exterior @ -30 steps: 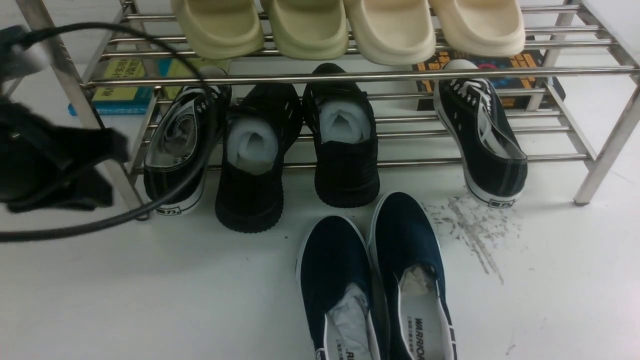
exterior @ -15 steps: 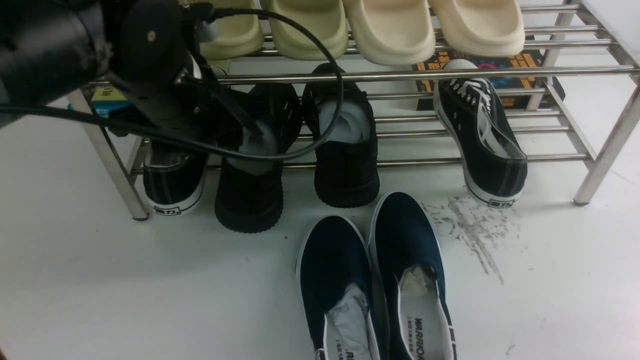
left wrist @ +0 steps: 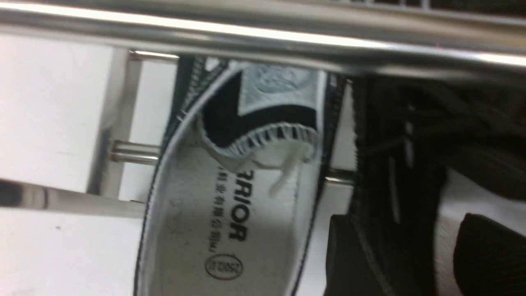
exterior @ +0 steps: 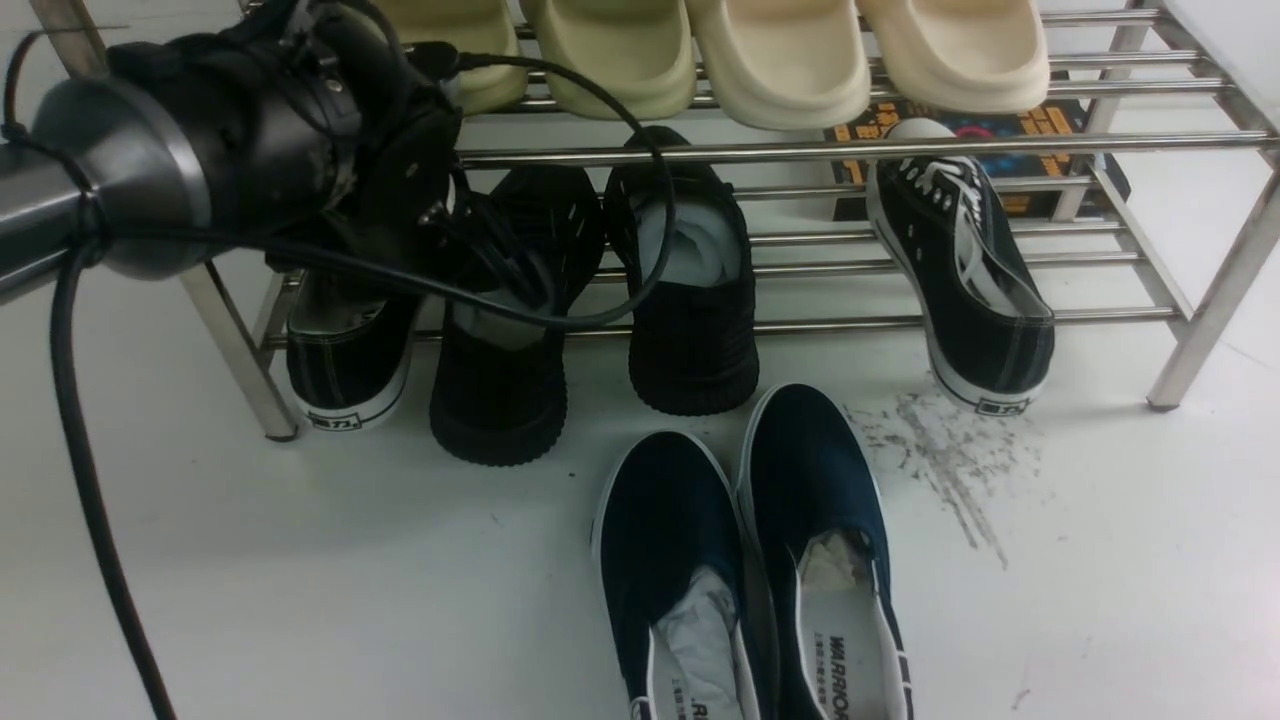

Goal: Take the shoes off the shelf with your hand on the white table.
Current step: 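Grasp the leftmost shoe on the bottom shelf of the shoe rack with the left gripper, then set the held shoe down on the floor in front of the rack with the left gripper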

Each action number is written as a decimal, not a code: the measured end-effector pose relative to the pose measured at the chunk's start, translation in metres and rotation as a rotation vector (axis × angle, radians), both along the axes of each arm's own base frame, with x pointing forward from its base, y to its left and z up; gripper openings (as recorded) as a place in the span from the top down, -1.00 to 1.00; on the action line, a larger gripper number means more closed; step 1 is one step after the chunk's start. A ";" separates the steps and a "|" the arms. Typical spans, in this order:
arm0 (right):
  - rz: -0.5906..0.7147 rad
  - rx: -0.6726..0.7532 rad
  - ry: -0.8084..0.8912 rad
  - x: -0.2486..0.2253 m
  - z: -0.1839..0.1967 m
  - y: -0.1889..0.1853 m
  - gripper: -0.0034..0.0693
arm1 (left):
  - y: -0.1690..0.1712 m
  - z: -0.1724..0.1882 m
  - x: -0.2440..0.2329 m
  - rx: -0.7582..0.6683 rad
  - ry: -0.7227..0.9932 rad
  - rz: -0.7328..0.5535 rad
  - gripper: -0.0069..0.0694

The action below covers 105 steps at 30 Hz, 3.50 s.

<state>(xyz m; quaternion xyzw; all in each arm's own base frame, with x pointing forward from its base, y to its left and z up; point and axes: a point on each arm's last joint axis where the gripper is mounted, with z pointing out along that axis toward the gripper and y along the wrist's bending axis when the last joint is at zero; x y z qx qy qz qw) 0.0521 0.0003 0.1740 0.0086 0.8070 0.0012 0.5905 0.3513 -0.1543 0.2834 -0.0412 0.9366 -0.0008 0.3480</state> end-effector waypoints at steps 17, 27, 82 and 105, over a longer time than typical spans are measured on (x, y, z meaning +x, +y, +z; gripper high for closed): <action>0.000 0.000 0.000 0.000 0.000 0.000 0.26 | -0.010 -0.027 0.014 -0.027 0.008 0.000 0.05; 0.000 0.000 0.000 0.000 0.000 0.000 0.26 | -0.010 -0.026 0.012 -0.042 0.043 0.023 0.67; 0.000 0.000 0.000 0.000 0.000 0.000 0.25 | 0.106 -0.040 -0.216 -0.120 0.166 0.101 0.67; 0.000 0.000 0.000 0.000 0.000 0.000 0.25 | 0.088 -0.089 -0.176 0.037 0.205 -0.018 0.51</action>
